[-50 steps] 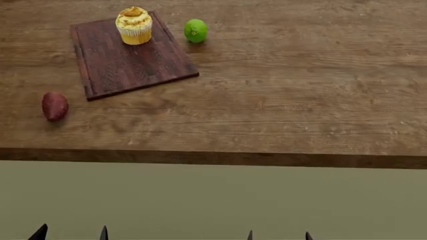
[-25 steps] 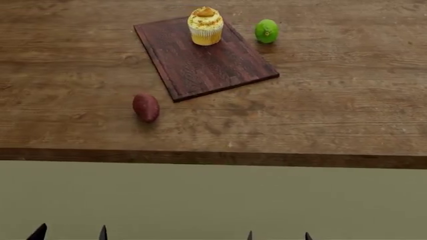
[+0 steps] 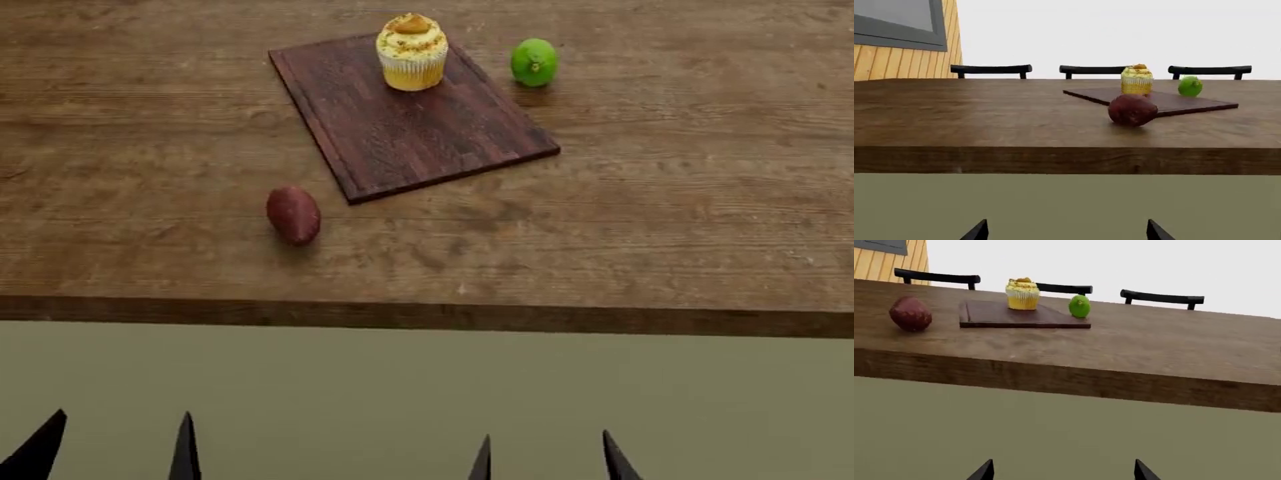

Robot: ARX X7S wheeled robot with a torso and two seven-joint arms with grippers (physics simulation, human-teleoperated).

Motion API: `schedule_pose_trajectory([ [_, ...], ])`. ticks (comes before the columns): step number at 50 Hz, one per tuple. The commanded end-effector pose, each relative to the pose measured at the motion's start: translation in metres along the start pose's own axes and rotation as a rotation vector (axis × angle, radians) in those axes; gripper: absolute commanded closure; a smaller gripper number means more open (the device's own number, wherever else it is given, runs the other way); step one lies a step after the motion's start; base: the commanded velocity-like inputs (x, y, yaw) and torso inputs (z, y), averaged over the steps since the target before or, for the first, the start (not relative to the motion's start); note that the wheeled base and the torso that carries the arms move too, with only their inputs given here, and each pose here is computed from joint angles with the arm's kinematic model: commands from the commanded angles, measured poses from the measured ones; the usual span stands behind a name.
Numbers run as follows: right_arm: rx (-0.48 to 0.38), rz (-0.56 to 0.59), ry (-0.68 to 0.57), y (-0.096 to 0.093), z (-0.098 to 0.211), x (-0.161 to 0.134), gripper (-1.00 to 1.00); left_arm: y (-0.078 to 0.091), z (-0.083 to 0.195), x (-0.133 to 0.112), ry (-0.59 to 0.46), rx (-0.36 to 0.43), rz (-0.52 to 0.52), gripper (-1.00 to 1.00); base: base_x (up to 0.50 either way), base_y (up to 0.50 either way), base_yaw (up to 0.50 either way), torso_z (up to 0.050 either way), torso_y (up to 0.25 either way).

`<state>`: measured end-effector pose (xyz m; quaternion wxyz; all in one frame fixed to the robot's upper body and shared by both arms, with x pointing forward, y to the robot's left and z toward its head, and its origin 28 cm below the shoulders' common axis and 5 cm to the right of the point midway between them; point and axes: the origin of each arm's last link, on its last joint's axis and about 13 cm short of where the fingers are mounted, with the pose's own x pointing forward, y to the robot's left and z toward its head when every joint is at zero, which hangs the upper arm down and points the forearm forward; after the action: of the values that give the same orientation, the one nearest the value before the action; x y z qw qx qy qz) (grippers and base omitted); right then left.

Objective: Clear the non-vegetable object off the cutting board and place the vegetables onto it.

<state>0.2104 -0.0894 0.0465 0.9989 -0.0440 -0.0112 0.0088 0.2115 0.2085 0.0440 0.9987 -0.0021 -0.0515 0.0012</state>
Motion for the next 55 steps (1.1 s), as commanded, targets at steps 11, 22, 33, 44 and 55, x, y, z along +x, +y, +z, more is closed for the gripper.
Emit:
schedule_pose_trajectory([
  [11,-0.171,0.027,-0.138,-0.004,0.120,-0.005,-1.00,0.015,0.083,0.016,-0.169,0.007,0.069,-1.00,0.00,0.00,0.00,0.000,0.000],
  [22,-0.343,0.028,-0.131,-0.024,0.180,0.015,-1.00,0.032,0.129,0.039,-0.133,-0.016,0.073,-1.00,0.00,0.00,0.00,0.000,0.000],
  [33,-0.349,0.136,-0.100,-0.032,0.220,0.036,-1.00,0.045,0.161,0.075,-0.140,0.040,0.084,-1.00,0.00,0.00,0.00,0.000,0.000],
  [44,-0.283,0.160,-0.062,-0.047,0.247,0.065,-1.00,0.055,0.192,0.109,-0.128,0.062,0.094,-1.00,0.00,0.00,0.00,0.000,0.000],
  [55,-0.203,0.165,-0.023,-0.062,0.272,0.105,-1.00,0.056,0.231,0.143,-0.120,0.108,0.067,-1.00,0.09,0.00,0.00,0.000,0.000],
])
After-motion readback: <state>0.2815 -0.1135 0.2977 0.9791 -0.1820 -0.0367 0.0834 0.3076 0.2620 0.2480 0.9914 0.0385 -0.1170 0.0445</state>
